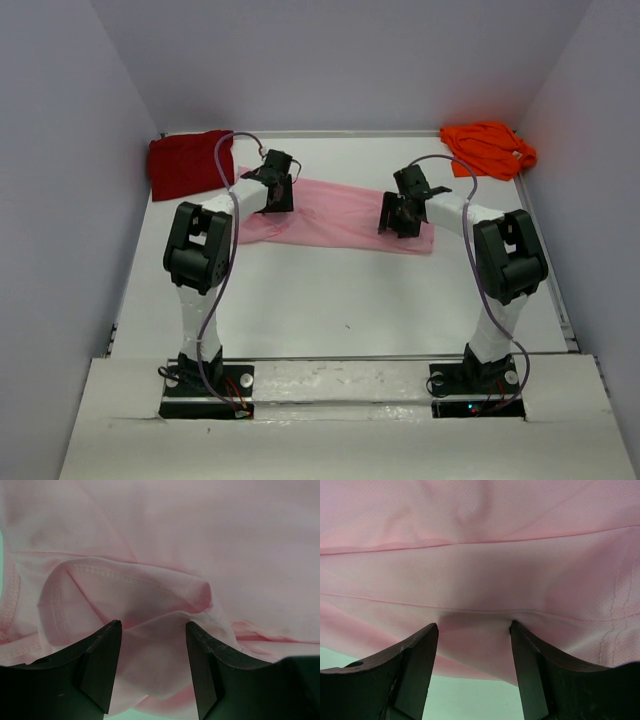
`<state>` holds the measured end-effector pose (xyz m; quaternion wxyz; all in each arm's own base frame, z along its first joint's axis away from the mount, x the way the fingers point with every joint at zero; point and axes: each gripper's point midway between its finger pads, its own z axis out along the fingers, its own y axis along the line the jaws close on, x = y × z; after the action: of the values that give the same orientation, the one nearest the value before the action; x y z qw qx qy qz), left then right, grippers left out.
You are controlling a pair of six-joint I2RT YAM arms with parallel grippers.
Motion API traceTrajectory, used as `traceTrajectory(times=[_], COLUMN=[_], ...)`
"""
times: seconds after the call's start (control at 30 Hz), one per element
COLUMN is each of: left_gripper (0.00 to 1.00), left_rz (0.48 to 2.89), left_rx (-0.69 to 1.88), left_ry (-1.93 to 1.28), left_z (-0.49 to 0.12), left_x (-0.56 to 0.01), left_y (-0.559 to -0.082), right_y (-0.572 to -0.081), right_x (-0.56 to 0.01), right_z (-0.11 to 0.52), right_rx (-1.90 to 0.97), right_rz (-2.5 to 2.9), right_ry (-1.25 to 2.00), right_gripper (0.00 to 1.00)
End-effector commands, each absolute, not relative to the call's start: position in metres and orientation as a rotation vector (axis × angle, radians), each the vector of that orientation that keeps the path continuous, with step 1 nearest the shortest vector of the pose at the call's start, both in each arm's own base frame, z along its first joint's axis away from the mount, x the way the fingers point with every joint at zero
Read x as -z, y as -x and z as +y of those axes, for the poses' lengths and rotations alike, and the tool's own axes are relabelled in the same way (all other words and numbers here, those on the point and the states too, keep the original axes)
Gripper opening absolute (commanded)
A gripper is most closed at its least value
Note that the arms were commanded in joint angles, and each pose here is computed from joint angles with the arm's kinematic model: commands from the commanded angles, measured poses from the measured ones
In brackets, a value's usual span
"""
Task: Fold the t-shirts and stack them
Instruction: Fold the tshirt
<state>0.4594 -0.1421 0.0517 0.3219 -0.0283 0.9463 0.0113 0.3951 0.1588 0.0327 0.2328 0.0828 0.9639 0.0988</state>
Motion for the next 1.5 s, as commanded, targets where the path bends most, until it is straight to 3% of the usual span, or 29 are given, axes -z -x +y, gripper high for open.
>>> traceTrajectory(times=[0.0, 0.77, 1.0, 1.3, 1.47], left_gripper=[0.64, 0.64, 0.64, 0.64, 0.64], left_rz=[2.518, 2.547, 2.537, 2.509, 2.471], left_rx=[-0.088, -0.13, -0.096, -0.069, -0.076], left_ry=[0.066, -0.038, -0.1, -0.201, -0.189], left_z=[-0.136, -0.144, -0.165, -0.192, -0.194], left_x=[-0.042, -0.027, -0.03, -0.035, -0.053], left_y=[-0.464, -0.52, -0.532, -0.537, -0.539], right_y=[-0.393, -0.301, -0.258, -0.159, -0.144], right_x=[-0.04, -0.04, -0.047, -0.039, -0.051], right_z=[0.169, 0.237, 0.273, 0.352, 0.383], right_rx=[-0.345, -0.428, -0.456, -0.533, -0.507], right_rz=[2.624, 2.677, 2.669, 2.68, 2.6], right_ry=[-0.227, 0.04, 0.151, 0.408, 0.468], right_gripper=[0.65, 0.64, 0.64, 0.64, 0.64])
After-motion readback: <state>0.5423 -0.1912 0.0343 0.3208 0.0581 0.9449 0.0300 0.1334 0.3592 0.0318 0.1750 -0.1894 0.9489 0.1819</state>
